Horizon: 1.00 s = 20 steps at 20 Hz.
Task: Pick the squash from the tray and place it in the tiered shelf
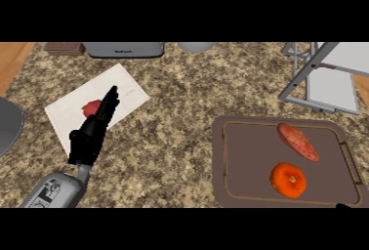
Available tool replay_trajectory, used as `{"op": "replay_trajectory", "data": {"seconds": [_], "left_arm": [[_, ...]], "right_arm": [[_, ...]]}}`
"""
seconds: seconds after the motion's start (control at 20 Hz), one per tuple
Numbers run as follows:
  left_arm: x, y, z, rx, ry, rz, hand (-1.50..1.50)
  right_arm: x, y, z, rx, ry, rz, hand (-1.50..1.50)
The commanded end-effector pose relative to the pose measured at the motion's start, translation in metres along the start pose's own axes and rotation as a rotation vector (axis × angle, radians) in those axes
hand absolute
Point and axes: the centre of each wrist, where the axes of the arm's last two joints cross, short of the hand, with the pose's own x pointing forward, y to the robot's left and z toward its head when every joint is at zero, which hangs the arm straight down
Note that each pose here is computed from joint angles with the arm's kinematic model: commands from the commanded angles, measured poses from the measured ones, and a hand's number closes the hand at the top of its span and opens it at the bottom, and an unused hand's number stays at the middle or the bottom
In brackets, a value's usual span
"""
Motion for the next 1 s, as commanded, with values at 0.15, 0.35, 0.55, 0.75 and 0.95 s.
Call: {"op": "replay_trajectory", "data": {"seconds": [0.15, 0.35, 0.55, 0.75, 0.95], "left_arm": [[-0.019, 0.005, 0.018, -0.043, 0.012, -0.002, 0.00], [-0.001, -0.004, -0.004, -0.011, -0.027, -0.003, 0.00], [0.001, 0.002, -0.003, -0.034, -0.016, 0.012, 0.00], [0.007, 0.010, -0.005, -0.045, -0.001, 0.015, 0.00], [-0.015, 0.004, 0.008, -0.032, 0.011, 0.014, 0.00]], "right_arm": [[0.068, -0.010, 0.000, 0.168, 0.101, 0.245, -1.50], [0.092, -0.006, 0.007, 0.325, 0.159, 0.455, -1.50], [0.118, 0.003, 0.017, 0.328, 0.235, 0.581, -1.50], [0.151, 0.015, 0.020, 0.345, 0.256, 0.605, -1.50], [0.137, 0.041, 0.019, 0.346, 0.253, 0.589, -1.50]]}}
